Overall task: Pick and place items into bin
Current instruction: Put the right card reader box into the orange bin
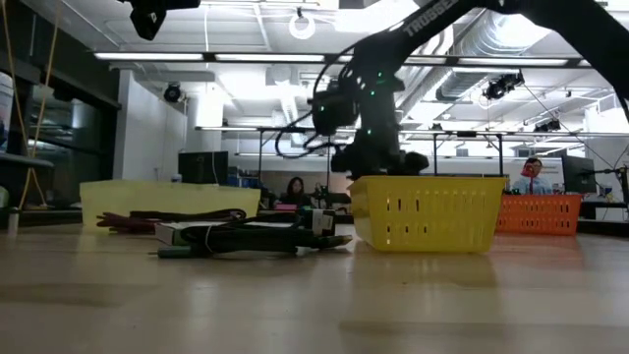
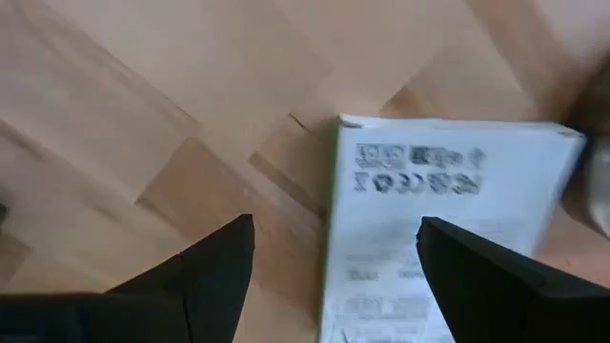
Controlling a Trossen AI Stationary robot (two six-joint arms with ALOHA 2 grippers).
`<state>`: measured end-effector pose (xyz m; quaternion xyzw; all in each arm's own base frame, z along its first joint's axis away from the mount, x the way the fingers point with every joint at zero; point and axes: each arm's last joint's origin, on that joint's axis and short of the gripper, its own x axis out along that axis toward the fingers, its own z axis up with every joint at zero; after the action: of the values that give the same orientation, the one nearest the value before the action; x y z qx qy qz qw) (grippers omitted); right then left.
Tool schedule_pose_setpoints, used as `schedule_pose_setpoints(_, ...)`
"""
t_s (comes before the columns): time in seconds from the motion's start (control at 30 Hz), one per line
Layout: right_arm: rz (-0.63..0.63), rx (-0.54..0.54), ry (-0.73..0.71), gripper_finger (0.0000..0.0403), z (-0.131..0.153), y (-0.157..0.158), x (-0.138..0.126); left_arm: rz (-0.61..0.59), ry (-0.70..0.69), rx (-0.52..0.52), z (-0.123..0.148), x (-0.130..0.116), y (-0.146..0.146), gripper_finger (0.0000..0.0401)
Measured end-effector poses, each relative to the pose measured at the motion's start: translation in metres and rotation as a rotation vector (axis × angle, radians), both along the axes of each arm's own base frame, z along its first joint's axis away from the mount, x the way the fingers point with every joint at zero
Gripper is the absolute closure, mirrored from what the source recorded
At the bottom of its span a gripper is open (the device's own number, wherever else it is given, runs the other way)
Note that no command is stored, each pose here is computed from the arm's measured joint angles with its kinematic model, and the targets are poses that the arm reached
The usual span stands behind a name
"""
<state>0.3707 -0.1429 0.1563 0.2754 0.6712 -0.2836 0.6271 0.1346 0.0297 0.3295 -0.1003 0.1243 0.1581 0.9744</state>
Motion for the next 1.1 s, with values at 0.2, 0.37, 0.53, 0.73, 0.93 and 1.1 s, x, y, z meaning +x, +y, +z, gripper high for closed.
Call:
schedule_pose_setpoints(0.2,0.033,0.05,0.063,0.0139,-0.03,-0.001,0.004,0.0,0.0,0.0,0.0,0.0,0.0,0.04)
schedule_pose_setpoints(0.37,0.056,0.055,0.098,0.0209,-0.041,0.001,0.006,0.002,-0.001,-0.006,0.0,0.0,0.0,0.04)
schedule_pose_setpoints(0.53,0.055,0.066,0.093,0.0325,-0.042,0.001,0.006,0.006,-0.006,-0.021,0.0,0.0,0.0,0.04)
schedule_pose_setpoints(0.73,0.06,0.128,0.061,0.039,-0.043,0.003,0.007,0.006,-0.006,-0.021,0.0,0.0,0.0,0.04)
schedule_pose_setpoints(0.93,0.074,0.142,0.038,0.04,-0.034,0.007,0.011,0.006,-0.006,-0.021,0.0,0.0,0.0,0.04)
schedule_pose_setpoints(1.1,0.107,0.075,-0.044,0.0402,-0.005,0.003,0.025,0.006,-0.005,-0.021,0.0,0.0,0.0,0.04)
